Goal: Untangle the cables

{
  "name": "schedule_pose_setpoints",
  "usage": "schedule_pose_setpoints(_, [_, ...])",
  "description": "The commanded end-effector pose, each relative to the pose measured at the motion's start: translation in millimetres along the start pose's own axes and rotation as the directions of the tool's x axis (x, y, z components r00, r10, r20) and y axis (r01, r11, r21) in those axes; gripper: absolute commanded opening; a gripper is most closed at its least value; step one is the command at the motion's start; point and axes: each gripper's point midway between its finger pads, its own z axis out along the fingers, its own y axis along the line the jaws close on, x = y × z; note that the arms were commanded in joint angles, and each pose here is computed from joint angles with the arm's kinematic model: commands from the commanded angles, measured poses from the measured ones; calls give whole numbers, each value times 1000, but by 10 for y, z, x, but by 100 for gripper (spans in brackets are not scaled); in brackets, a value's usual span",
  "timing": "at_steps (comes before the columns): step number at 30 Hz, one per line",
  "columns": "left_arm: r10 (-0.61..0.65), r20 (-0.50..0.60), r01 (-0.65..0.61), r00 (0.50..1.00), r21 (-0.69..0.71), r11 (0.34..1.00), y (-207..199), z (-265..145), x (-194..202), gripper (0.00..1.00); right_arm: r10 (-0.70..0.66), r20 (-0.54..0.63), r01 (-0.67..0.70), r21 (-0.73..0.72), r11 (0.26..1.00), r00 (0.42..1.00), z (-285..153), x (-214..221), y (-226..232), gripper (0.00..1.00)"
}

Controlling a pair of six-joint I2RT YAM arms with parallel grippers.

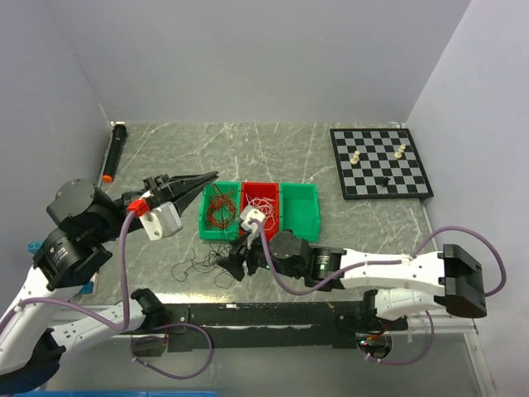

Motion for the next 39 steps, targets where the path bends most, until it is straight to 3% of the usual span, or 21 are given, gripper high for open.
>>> schedule_pose_setpoints(1, [11,86,-8,996,-34,999,155,-19,-302,1,-16,106,20,-37,999,994,139,-432,161,57])
schedule_pose_setpoints(4, [32,84,-28,996,-50,998,199,-31,-318,1,-22,104,27,-46,999,994,159,-466,192,35])
schedule_pose_setpoints(7, [63,89,-55,994,-92,994,287,-62,-360,1,-8,98,9,-9,1000,995,112,-427,112,1])
schedule_pose_setpoints(15, [133,43,-121,990,-213,970,507,-125,-302,2,60,106,-67,64,996,993,-370,-229,-144,0])
schedule_pose_setpoints(16, [144,21,-137,989,-197,971,472,-128,-245,6,71,118,-79,60,995,990,-454,-233,-158,0])
schedule_pose_setpoints(20, [122,-49,-125,991,-48,991,104,-93,98,41,100,161,-110,54,992,982,-706,-305,-199,0])
schedule_pose_setpoints(23, [41,-80,-39,996,20,999,-136,-67,308,54,103,159,-114,59,992,982,-845,-341,-221,0])
schedule_pose_setpoints(25, [-11,-107,16,994,40,999,-251,-43,449,76,109,167,-118,44,992,980,-928,-386,-199,0])
schedule_pose_setpoints(28, [-48,-121,57,991,70,996,-373,-1,564,93,112,179,-118,23,993,977,-1023,-459,-162,0])
schedule_pose_setpoints(30, [-88,-116,97,989,70,993,-382,29,547,99,106,172,-111,17,994,979,-1060,-479,-146,0])
schedule_pose_setpoints(35, [-160,-97,173,982,140,975,-483,76,439,95,100,202,-101,-9,995,974,-1114,-643,-79,0])
schedule_pose_setpoints(37, [-180,-103,199,978,220,955,-631,58,414,79,96,205,-94,-22,995,974,-1120,-689,-42,0])
schedule_pose_setpoints(39, [-187,-103,209,977,292,933,-771,54,404,53,88,207,-84,-29,996,974,-1126,-728,-15,0])
